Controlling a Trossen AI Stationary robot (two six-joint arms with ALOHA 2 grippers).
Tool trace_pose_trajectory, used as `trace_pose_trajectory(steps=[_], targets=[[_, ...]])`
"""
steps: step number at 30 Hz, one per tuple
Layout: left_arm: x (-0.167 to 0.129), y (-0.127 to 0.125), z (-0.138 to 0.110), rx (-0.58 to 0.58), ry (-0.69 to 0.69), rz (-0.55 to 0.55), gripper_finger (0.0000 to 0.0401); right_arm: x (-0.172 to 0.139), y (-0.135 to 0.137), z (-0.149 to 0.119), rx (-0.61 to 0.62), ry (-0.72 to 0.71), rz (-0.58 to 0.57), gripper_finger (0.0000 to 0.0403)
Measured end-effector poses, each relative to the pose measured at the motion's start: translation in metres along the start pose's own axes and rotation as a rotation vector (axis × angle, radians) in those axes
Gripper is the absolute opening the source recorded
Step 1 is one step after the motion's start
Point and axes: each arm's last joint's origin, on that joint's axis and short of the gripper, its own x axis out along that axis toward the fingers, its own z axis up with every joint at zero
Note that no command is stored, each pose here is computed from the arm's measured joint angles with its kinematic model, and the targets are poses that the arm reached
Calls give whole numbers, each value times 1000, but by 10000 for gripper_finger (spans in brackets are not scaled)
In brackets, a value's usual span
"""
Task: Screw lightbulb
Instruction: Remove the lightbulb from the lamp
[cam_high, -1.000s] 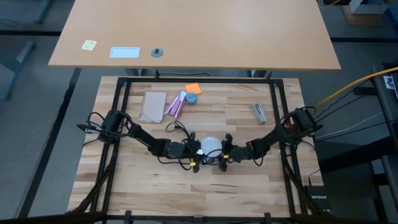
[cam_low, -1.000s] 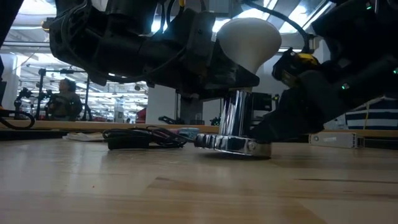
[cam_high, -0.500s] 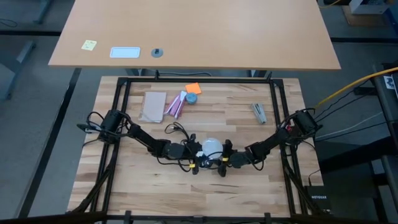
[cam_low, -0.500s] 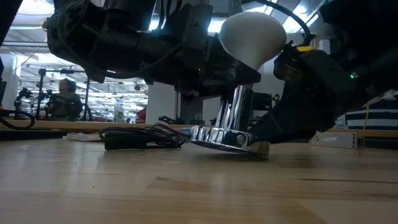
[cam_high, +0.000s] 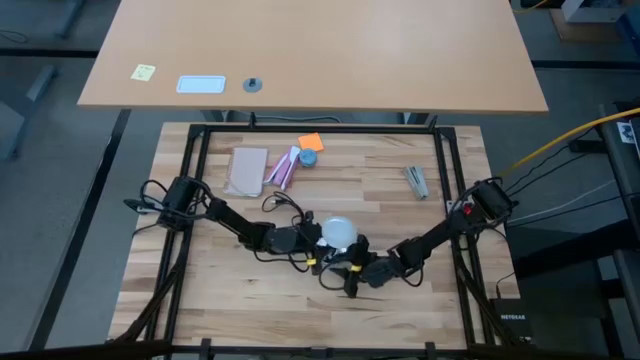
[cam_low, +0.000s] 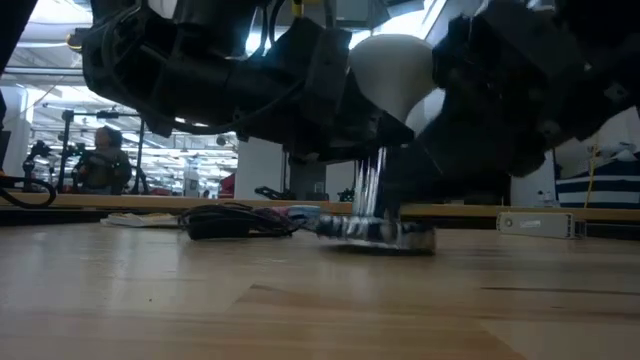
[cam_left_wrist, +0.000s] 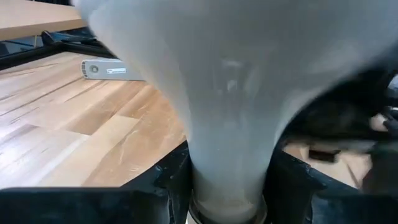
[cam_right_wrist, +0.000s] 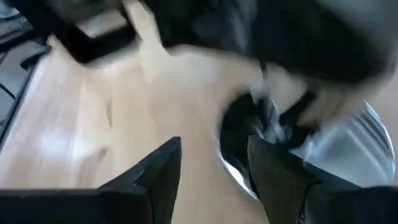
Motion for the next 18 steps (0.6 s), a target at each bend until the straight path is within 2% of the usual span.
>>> trace_pose_trajectory(steps=[3, 9, 14, 18], targets=[[0, 0, -1, 7, 7, 4, 152, -3, 6, 0, -47, -31, -15, 188], [0, 0, -2, 11, 10, -1, 152, -21, 6, -4, -108, -30, -149, 188], [0, 0, -2, 9, 10, -5, 152, -34, -5, -1, -144, -19, -300, 188], [-1, -1, -2, 5, 10, -11, 152, -30, -19, 2, -154, 8, -386, 188]])
